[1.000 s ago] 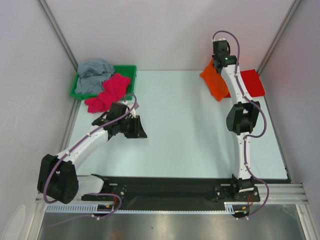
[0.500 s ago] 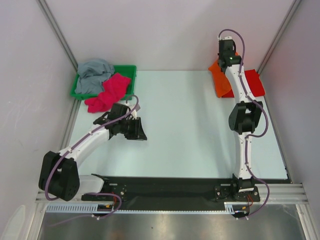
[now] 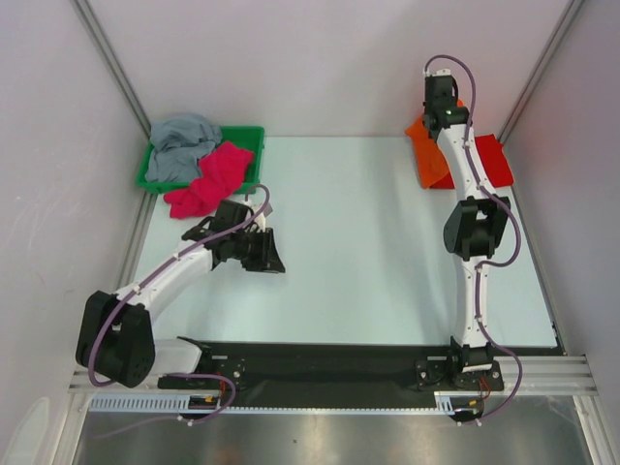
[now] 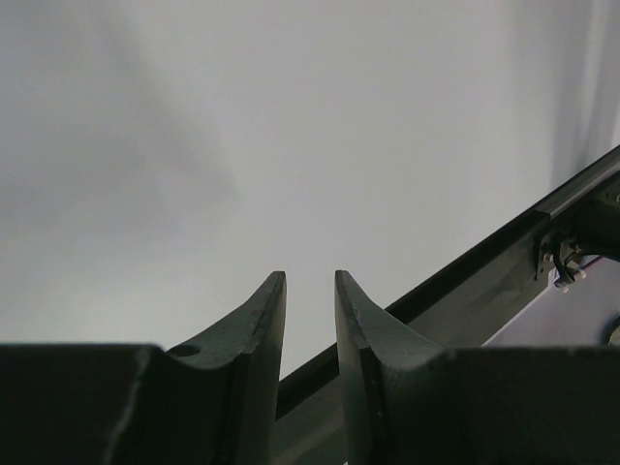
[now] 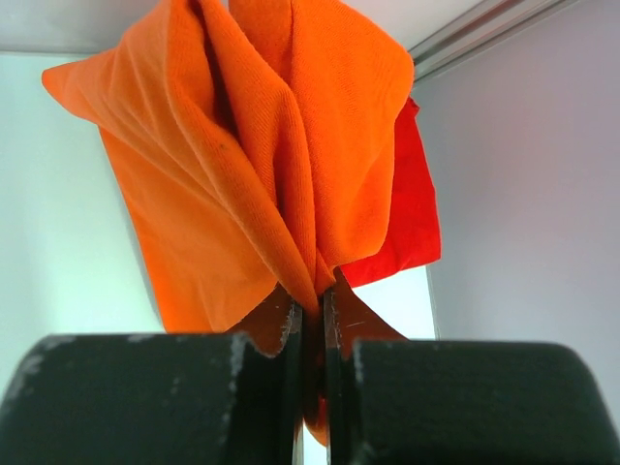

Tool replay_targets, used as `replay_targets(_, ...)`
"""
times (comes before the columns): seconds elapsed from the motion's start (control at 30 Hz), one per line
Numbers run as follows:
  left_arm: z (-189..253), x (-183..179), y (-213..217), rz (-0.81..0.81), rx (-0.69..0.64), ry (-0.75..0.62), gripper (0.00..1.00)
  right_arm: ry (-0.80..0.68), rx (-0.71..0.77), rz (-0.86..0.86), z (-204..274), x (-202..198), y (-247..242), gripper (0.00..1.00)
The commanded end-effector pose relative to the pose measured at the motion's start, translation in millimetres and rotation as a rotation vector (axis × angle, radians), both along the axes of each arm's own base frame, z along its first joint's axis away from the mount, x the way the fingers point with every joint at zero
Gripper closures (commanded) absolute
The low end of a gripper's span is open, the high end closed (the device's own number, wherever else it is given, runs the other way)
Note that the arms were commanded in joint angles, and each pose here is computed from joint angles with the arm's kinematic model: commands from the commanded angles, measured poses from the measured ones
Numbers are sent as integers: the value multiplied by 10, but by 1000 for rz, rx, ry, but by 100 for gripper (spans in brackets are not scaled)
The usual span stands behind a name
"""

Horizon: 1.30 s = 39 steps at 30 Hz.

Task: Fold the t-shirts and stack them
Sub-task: Neatly place the folded tshirt to the corner

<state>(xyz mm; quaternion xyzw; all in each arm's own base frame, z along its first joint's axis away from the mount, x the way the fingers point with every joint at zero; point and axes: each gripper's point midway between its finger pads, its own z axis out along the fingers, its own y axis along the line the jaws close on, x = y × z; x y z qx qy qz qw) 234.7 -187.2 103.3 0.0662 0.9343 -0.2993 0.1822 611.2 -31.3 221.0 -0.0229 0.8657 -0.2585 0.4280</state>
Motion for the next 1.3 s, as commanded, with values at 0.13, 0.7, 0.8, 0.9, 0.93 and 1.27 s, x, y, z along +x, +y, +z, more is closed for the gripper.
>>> replay_targets(0.13,94,83,-51,-28,-16,-35,68,-181,1,-31,881,-136,-92,100)
replay_targets(0.7,76,89,-45,-27,-9,-30,69,-153,5,-42,758,-149,-170,100)
replay_targets(0.8,55,84,-35,-15,-6,-19,69,-138,-9,-48,672,-106,-230,100)
replay_targets(0.9,73,75,-62,-22,-19,-18,69,-137,11,-63,629,-115,-336,100)
replay_targets(0.93,70,80,-52,-22,-12,-21,69,-134,10,-62,609,-106,-350,100)
replay_targets(1.27,78,129,-63,-16,-6,-15,69,-102,18,-65,270,87,-441,100)
